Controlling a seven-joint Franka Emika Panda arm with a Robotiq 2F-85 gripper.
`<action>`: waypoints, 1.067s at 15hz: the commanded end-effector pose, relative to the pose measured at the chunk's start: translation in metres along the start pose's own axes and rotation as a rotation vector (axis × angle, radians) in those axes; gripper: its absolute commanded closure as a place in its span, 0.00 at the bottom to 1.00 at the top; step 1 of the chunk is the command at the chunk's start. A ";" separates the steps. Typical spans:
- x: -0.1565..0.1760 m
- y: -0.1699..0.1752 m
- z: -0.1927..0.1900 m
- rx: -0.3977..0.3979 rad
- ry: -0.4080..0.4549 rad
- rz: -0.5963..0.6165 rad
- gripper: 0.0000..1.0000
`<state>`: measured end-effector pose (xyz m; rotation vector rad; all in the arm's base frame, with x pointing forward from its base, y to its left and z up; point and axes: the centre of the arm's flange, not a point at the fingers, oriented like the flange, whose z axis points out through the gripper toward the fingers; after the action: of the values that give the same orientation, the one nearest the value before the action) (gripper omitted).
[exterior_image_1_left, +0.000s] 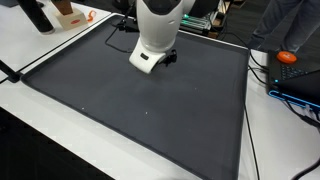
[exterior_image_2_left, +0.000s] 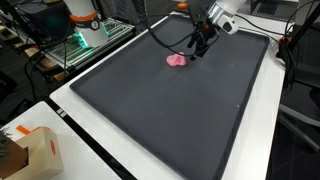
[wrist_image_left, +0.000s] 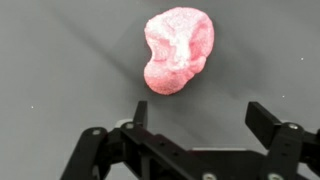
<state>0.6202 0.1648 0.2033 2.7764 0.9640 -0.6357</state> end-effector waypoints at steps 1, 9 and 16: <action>-0.007 -0.026 0.010 -0.092 -0.024 -0.178 0.00; -0.017 -0.064 0.025 -0.243 -0.105 -0.483 0.00; -0.030 -0.083 0.035 -0.300 -0.136 -0.622 0.00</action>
<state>0.5569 0.2091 0.1829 2.2079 1.6650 -0.6912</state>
